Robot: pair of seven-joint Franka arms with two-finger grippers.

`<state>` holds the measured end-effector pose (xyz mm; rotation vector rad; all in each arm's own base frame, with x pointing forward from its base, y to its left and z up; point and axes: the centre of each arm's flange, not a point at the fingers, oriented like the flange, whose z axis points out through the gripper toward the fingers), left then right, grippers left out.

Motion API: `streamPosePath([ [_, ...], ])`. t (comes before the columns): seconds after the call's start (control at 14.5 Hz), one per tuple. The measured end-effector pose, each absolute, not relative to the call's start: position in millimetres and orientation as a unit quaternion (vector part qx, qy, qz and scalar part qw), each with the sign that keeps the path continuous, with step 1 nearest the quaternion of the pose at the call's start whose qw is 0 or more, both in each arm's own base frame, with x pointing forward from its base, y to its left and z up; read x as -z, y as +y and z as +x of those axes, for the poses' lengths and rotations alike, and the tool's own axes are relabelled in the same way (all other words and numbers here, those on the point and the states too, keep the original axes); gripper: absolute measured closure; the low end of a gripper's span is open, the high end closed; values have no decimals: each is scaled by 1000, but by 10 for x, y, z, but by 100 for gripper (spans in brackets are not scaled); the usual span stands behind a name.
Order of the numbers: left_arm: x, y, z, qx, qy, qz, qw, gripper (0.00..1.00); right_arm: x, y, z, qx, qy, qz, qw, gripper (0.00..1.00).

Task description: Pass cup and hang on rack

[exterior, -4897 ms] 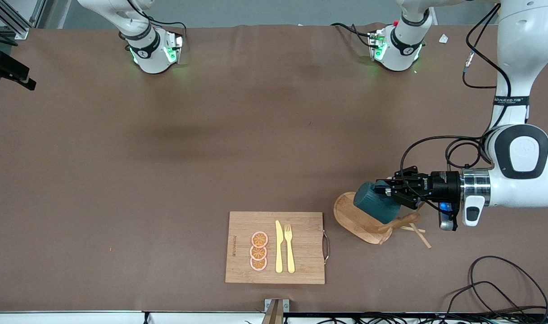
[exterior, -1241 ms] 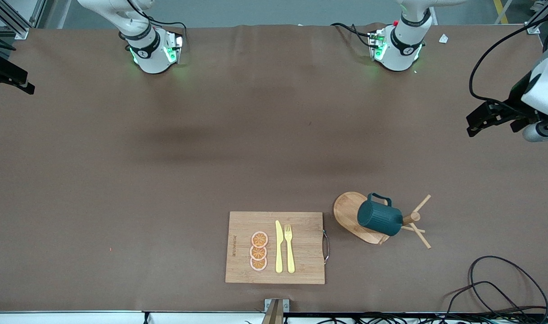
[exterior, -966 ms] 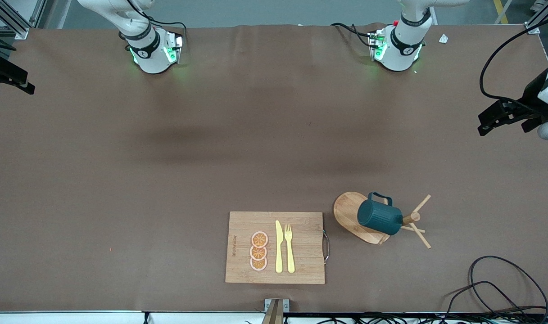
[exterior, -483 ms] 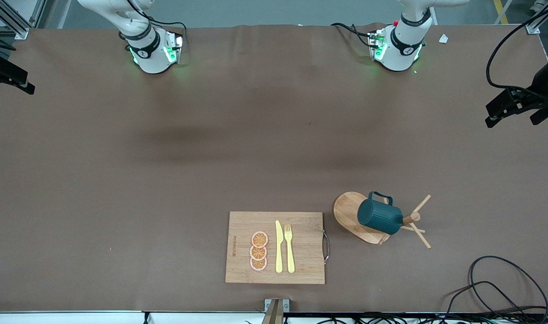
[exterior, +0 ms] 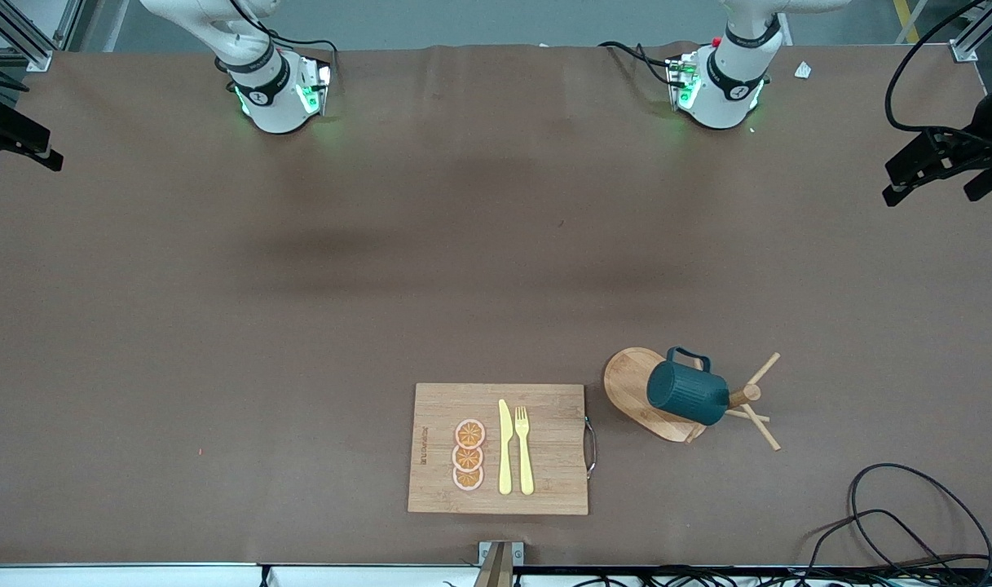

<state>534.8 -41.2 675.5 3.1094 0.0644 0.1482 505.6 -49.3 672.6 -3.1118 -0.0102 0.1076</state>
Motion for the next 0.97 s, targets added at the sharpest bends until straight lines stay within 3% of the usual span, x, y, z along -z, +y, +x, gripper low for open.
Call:
streamPosePath([
  [0.97, -6728, -540, 5357, -46, 9, 999, 12, 0, -6726, -493, 5056, -35, -4, -999, 14, 0],
])
